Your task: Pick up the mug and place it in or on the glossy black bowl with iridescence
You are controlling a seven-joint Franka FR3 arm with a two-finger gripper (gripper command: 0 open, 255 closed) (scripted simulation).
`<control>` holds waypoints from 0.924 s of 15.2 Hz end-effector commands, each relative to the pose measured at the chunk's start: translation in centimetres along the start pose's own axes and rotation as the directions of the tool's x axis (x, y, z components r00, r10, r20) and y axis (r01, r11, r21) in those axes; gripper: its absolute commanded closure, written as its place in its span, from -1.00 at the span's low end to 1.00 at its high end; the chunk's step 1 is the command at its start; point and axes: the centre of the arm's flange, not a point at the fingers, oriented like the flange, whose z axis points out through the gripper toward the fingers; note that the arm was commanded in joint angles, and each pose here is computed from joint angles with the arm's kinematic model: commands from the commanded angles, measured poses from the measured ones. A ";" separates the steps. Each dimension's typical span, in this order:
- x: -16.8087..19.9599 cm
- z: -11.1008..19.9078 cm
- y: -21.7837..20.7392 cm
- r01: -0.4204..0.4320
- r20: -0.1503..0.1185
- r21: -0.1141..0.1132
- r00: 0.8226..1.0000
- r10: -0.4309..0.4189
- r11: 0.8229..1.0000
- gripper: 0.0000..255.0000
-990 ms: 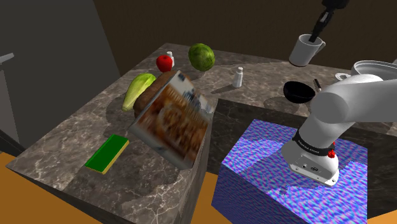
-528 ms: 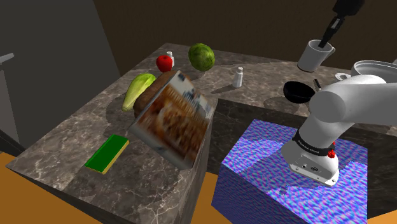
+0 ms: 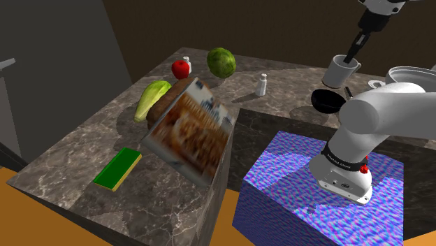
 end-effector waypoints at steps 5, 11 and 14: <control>-0.3 3.2 -0.3 0.000 -0.001 -0.001 1.000 0.000 1.000 1.00; -0.4 4.5 -0.4 0.000 -0.001 -0.001 1.000 0.000 1.000 1.00; -0.4 4.5 -0.4 0.000 -0.001 -0.001 1.000 0.000 1.000 1.00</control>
